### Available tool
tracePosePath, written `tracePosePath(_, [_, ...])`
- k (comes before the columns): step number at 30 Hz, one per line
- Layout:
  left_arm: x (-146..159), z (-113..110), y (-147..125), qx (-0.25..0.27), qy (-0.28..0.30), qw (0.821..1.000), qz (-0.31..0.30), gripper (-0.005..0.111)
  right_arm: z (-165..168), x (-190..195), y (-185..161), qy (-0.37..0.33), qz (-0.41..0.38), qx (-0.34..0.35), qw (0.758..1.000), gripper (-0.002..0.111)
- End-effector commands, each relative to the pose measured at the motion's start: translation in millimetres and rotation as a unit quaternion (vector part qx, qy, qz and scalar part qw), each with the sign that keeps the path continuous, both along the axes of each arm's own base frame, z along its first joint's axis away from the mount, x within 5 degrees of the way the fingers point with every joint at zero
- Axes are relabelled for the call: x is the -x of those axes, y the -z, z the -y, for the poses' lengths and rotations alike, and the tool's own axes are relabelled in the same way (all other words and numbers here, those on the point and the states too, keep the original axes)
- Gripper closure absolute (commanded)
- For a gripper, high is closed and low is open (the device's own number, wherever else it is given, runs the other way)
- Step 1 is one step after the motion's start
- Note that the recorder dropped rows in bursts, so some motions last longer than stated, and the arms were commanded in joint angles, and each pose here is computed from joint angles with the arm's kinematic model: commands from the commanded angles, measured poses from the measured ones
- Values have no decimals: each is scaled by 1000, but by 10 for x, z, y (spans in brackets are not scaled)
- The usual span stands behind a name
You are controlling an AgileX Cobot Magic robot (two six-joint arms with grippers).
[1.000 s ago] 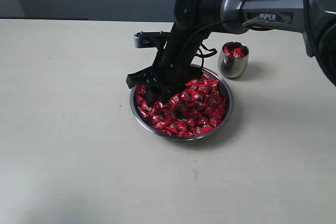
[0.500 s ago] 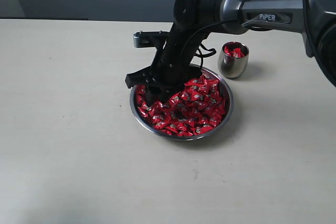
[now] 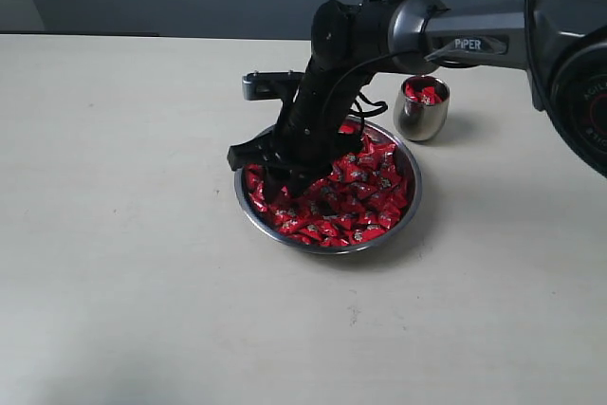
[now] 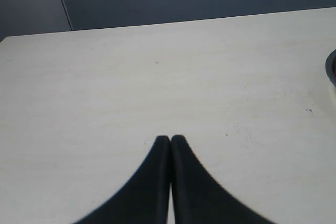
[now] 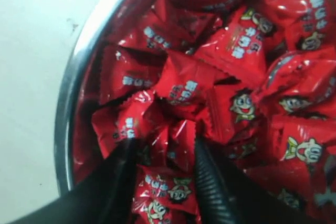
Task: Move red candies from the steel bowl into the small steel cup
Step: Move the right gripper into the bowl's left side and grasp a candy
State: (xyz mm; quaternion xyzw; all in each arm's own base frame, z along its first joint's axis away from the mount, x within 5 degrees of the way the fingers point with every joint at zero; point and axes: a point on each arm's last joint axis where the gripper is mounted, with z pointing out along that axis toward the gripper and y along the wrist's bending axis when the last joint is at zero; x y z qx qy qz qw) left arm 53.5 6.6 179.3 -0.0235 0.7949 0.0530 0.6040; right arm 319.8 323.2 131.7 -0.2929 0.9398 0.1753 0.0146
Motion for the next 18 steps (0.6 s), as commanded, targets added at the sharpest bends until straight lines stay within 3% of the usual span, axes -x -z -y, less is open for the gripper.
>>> tracePosePath(1, [2,0,-38,-1,0,1000,11,106,4,5,-5,3,-1,-3,1000,73])
tracePosePath(7, [2,0,-38,-1,0,1000,11,106,4,5,-5,3,-1,-3,1000,108])
tracePosePath(18, [2,0,-38,-1,0,1000,11,106,8,22,-236,4,12,-21,1000,108])
